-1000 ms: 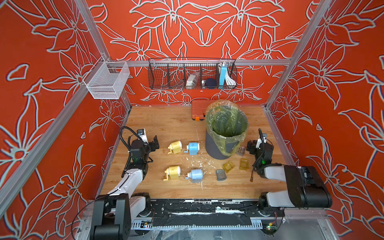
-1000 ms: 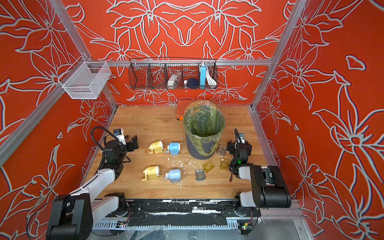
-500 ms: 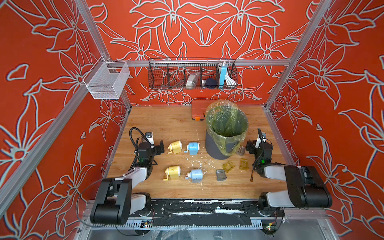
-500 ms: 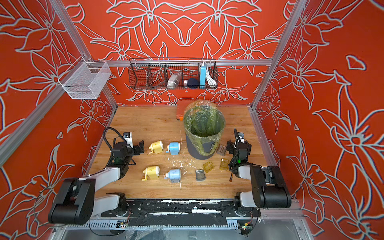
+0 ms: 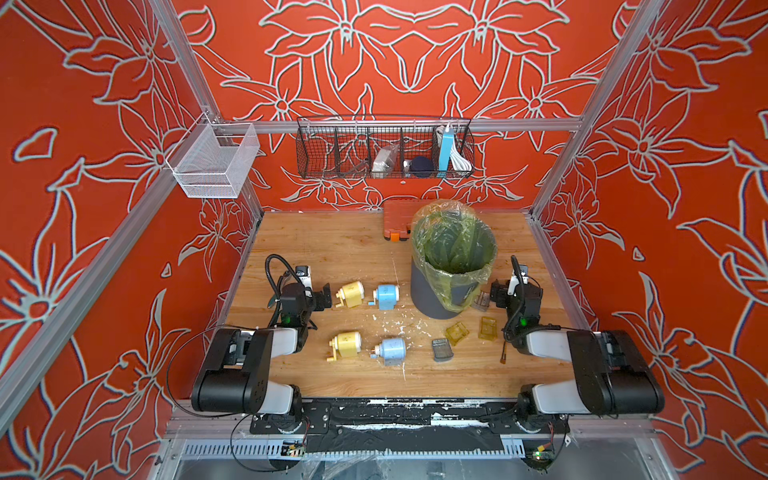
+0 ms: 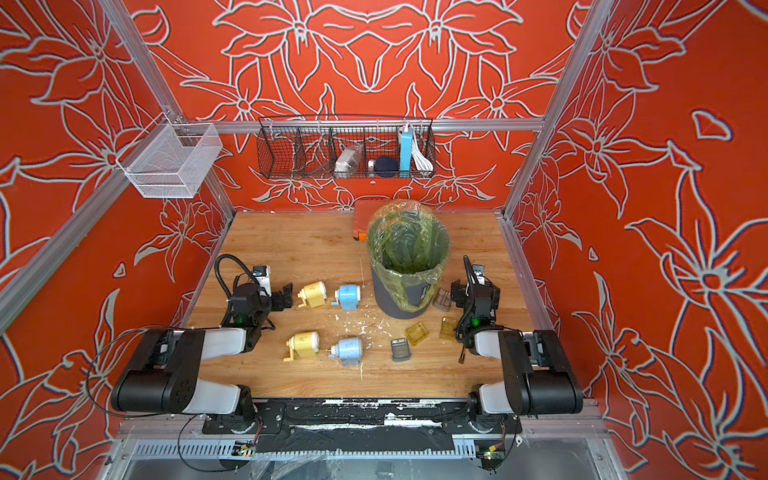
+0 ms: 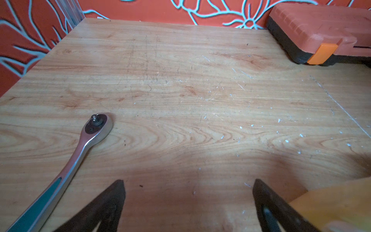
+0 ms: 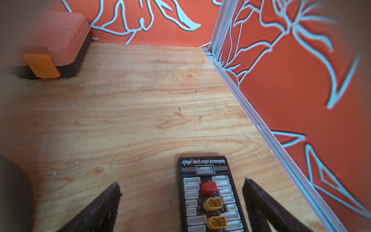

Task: Take out the pencil sharpener tray and clean the shavings
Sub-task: Reset both arms

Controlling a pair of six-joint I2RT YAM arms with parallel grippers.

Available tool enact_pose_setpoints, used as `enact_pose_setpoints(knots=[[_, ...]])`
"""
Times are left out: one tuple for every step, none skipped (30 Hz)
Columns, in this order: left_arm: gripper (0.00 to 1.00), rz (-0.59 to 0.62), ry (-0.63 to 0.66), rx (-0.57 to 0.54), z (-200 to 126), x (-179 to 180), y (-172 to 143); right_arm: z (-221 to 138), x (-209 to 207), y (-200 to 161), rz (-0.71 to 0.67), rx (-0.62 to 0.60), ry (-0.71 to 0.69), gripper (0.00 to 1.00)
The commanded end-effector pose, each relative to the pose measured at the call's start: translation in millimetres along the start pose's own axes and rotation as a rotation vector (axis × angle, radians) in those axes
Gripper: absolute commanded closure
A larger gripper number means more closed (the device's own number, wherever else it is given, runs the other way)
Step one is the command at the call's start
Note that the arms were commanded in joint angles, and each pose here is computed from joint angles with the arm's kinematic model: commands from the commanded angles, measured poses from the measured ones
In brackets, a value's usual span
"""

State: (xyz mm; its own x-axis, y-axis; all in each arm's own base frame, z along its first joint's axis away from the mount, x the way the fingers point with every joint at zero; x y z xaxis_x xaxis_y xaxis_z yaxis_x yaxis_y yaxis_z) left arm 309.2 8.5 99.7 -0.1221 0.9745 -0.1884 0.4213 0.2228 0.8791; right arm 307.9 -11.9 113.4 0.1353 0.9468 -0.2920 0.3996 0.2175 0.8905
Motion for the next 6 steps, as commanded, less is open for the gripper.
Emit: enact_pose_setpoints(knots=[[0.02,0.005,-0.017,-0.034,0.0,-4.0,9.7,6.8,2.1,6.2,-0.036,0.003,0.035,0.03],[0.02,0.006,-0.019,-0.038,-0.1,-4.3,10.4,6.5,5.1,6.1,-0.047,0.003,0.067,0.03],[0.02,0.005,-0.018,-0.036,-0.2,-4.2,10.2,6.3,5.3,7.3,-0.046,-0.008,0.069,0.03],[0.02,0.006,-0.018,-0.035,-0.2,-4.2,9.7,5.5,4.6,7.4,-0.046,-0.008,0.067,0.03],[0.02,0.005,-0.017,-0.036,-0.2,-4.0,10.1,5.1,4.5,7.5,-0.044,-0.008,0.067,0.03],[0.02,0.006,-0.018,-0.037,-0.4,-4.2,10.3,4.8,4.5,7.5,-0.043,-0.012,0.066,0.03]])
Point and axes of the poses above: each gripper's point midway between its finger pads, its own z axis out along the fingers, its own x axis along the line the jaws close on, y = z × x, the point moved 6 cm from there along -z, back along the fingers, and after that the axes turned 9 degrees about -z, right-handed, at the moved point
